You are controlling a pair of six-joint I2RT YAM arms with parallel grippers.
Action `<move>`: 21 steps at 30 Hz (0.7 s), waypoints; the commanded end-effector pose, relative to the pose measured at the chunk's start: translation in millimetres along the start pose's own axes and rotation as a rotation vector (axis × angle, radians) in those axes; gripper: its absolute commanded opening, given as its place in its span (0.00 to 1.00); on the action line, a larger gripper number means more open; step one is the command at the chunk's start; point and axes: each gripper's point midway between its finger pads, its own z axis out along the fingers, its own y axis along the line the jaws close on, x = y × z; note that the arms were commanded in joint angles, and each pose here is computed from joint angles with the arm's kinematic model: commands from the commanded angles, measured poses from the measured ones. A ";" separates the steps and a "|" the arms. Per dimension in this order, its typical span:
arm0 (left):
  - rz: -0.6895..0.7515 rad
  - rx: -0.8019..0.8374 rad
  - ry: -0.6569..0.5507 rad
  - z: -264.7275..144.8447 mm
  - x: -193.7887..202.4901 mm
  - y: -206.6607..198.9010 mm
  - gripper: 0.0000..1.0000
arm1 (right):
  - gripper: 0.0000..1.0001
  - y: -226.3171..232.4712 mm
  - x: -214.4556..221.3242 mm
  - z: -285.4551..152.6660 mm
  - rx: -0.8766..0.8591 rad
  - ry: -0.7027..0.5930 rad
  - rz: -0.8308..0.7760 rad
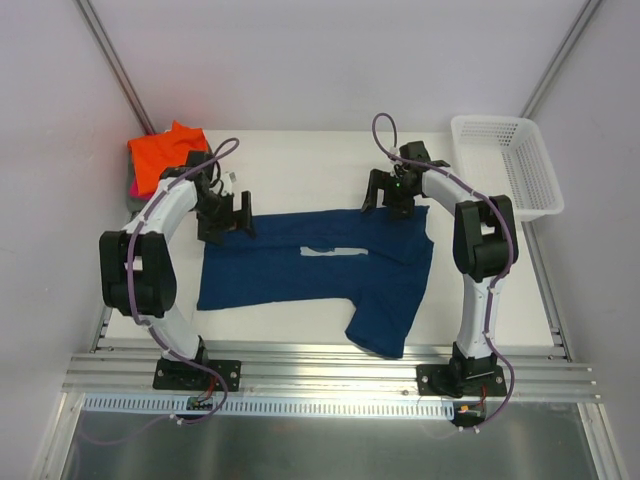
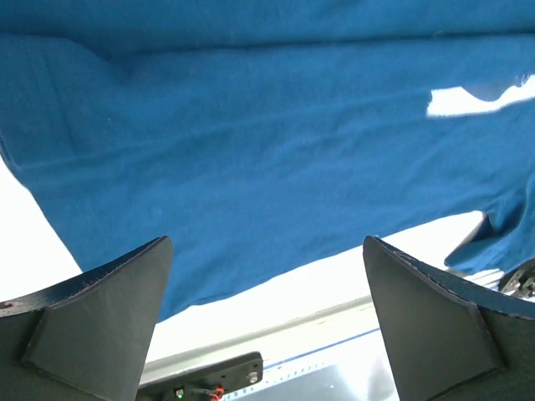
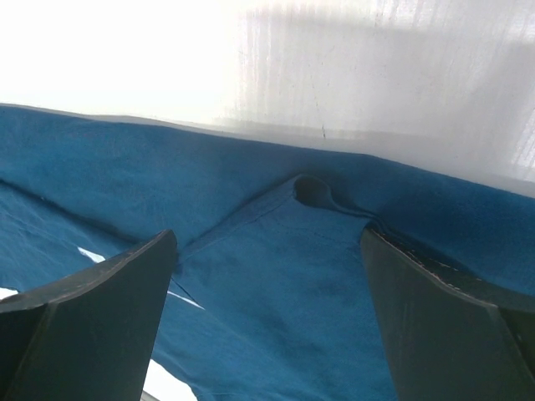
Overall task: Fold and stack the t-shirts
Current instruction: Fold the flattened tshirt in 1/3 of the way
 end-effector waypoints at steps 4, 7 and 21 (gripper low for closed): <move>-0.015 -0.011 0.025 -10.7 32.8 3.9 0.99 | 0.97 11.1 -4.3 3.9 -0.021 -0.009 -0.002; -0.008 -0.046 -0.019 -16.3 20.4 7.2 0.99 | 0.97 14.8 -5.1 1.9 -0.026 -0.016 -0.008; 0.002 -0.057 -0.033 30.7 -80.5 17.3 0.99 | 0.97 13.7 5.5 -4.0 -0.012 -0.007 -0.022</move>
